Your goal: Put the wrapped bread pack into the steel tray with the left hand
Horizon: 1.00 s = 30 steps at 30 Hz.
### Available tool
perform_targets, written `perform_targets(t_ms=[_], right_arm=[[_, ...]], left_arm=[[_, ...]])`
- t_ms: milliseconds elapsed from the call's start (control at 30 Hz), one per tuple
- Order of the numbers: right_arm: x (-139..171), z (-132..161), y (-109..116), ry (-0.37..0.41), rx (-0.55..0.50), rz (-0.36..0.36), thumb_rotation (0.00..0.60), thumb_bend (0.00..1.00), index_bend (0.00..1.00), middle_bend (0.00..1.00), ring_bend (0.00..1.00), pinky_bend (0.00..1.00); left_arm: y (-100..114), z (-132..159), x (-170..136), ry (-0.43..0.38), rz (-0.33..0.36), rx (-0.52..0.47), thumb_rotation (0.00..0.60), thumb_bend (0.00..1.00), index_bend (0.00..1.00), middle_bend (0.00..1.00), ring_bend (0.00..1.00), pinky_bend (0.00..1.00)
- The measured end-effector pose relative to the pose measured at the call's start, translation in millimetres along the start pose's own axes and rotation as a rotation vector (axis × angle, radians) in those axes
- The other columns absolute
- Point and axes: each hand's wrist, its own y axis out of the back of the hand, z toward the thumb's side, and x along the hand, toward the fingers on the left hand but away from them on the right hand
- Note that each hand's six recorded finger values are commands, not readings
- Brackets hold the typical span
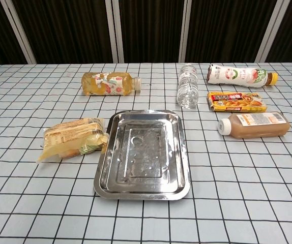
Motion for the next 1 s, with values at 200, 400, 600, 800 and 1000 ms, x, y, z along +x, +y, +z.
perform_targets(t_ms=[200,400,600,800,1000], right_arm=[[-3,0,-2,0.004,-0.012,0.015,0.6,0.41,0.0,0.0,0.0,0.0],[-4,2,0,0.028,-0.035,0.024,0.6,0.41,0.0,0.0,0.0,0.0],[-8,3,-2,0.049,-0.052,0.046,0.6,0.41,0.0,0.0,0.0,0.0],[-9,-4,2,0.035,-0.072,0.048,0.6,0.41,0.0,0.0,0.0,0.0],[-8,-12,7,0.017,-0.09,0.037,0.6,0.41,0.0,0.0,0.0,0.0]], left_arm=[[-4,9,13,-0.009,0.01,-0.022,0.6,0.08,0.0,0.01,0.01,0.05],[-22,47,48,-0.048,0.018,-0.074,0.6,0.08,0.0,0.02,0.01,0.07],[-42,90,83,-0.069,-0.012,-0.084,0.6,0.08,0.0,0.04,0.01,0.08],[-65,126,110,-0.083,-0.073,-0.12,0.6,0.08,0.0,0.06,0.03,0.07],[-82,139,134,-0.062,-0.065,-0.063,0.6,0.08,0.0,0.1,0.06,0.07]])
